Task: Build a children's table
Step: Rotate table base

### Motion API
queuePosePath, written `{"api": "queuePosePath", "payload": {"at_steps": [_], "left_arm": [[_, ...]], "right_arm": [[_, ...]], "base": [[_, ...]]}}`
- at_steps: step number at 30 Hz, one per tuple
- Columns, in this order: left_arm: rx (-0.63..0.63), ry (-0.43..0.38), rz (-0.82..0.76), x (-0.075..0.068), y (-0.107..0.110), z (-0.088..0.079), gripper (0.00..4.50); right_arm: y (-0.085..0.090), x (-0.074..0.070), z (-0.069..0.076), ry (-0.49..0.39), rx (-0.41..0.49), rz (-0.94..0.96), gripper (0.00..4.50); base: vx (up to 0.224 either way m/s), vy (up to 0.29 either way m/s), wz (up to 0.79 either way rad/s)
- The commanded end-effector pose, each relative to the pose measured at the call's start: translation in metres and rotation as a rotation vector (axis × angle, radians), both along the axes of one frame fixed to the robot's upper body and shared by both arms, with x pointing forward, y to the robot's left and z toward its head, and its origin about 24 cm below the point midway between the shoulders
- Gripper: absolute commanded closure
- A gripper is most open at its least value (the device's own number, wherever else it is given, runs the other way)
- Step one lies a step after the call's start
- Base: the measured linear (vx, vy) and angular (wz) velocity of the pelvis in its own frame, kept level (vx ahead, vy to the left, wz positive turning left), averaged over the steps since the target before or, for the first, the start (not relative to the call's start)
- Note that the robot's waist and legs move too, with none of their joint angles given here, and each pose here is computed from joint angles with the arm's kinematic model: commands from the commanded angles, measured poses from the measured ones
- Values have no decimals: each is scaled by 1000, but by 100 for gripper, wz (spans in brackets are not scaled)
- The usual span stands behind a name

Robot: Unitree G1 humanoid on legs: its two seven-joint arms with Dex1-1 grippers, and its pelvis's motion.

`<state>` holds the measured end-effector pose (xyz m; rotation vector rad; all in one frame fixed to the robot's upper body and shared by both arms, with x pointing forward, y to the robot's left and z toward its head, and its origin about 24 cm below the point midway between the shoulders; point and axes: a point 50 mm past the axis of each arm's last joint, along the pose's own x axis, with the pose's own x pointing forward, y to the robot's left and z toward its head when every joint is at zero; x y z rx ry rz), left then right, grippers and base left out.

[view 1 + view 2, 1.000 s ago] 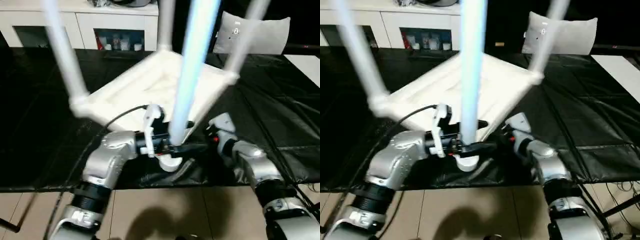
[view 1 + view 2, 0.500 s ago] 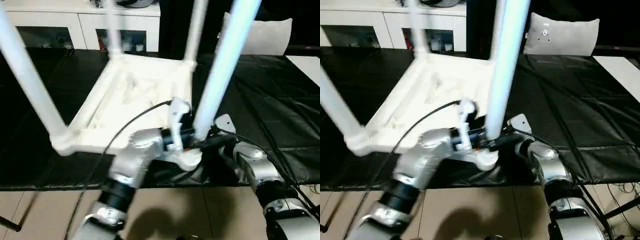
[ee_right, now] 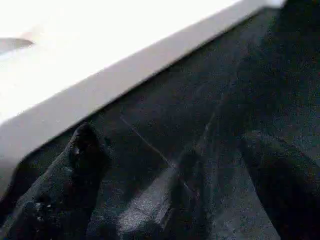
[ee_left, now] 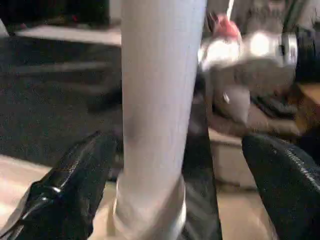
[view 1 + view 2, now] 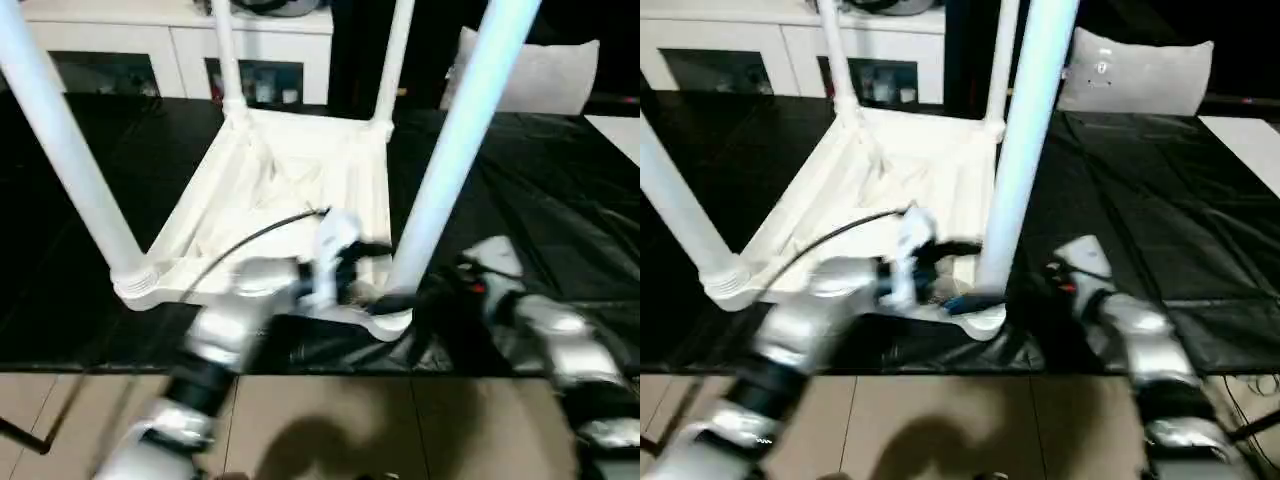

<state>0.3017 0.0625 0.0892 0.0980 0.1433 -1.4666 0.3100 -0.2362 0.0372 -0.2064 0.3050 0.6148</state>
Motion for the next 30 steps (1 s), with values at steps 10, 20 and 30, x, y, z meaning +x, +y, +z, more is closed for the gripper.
{"api": "queuePosePath", "payload": {"at_steps": [10,20,30], "left_arm": [[352,-160,-104,19,22,-23,91],[343,-132,-110,30,20,-26,169],[370,-163,-76,38,20,-27,246]], "right_arm": [[-19,-39,33,16,-29,323,0],[-13,-57,45,68,45,442,0],[-5,-59,48,81,66,473,0]], "base": [[0,0,0],[0,0,0],[0,0,0]]}}
